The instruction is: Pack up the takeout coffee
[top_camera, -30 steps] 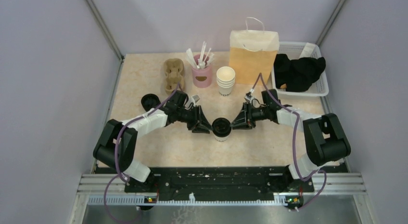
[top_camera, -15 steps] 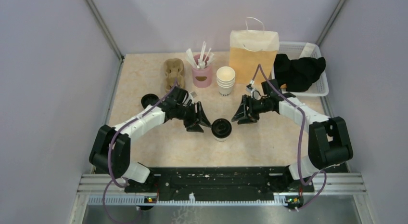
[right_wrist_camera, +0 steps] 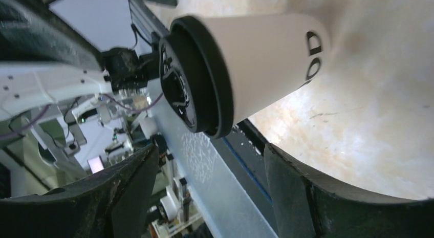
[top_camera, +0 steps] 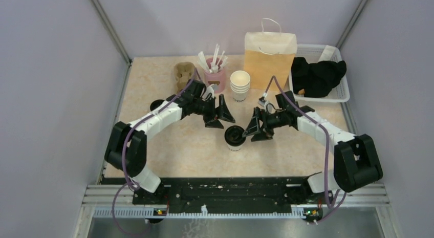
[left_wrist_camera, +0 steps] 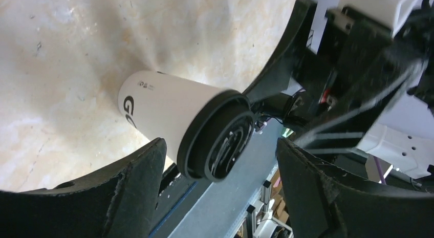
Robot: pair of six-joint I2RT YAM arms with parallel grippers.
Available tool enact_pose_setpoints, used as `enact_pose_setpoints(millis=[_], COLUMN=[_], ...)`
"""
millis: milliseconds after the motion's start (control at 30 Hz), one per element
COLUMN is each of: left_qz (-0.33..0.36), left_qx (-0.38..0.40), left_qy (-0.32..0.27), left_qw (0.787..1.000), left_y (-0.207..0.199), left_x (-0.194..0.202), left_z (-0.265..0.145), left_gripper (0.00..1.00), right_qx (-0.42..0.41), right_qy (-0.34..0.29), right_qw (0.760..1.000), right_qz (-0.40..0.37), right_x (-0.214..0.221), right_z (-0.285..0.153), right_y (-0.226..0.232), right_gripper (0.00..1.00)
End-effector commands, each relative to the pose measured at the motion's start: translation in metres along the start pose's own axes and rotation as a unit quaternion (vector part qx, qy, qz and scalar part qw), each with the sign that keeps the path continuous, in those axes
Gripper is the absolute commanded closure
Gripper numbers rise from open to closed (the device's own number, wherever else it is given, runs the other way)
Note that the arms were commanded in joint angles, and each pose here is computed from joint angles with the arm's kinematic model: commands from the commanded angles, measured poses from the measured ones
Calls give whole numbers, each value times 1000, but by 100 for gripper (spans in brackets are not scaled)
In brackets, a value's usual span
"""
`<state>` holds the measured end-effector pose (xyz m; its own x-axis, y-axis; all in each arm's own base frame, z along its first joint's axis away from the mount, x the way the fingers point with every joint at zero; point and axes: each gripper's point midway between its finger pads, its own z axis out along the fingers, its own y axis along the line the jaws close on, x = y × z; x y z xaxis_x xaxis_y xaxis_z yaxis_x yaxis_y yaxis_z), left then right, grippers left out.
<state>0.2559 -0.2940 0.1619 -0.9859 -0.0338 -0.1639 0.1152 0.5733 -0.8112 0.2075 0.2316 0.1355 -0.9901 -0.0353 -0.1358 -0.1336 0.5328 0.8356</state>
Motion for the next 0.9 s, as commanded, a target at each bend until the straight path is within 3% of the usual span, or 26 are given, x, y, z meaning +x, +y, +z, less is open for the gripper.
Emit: enact_pose_setpoints(millis=[0, 500, 667, 867], left_qz=[45, 36, 27, 10], left_qx=[30, 4, -8, -33], left_qy=[23, 42, 45, 47], left_qw=[998, 998, 999, 998], left_y=[-10, 15, 28, 50], left_x=[-7, -1, 9, 23], left_z=[18, 32, 32, 34], left_gripper=[17, 39, 45, 48], right_qx=[-41, -62, -67, -60], right_qy=[3, -21, -23, -27], right_qw=[999, 998, 997, 997], right_qz=[-8, 4, 15, 33], right_x=[15, 3, 4, 3], right_z=[15, 38, 40, 39], right_y=[25, 11, -9, -37], right_gripper=[24, 35, 47, 48])
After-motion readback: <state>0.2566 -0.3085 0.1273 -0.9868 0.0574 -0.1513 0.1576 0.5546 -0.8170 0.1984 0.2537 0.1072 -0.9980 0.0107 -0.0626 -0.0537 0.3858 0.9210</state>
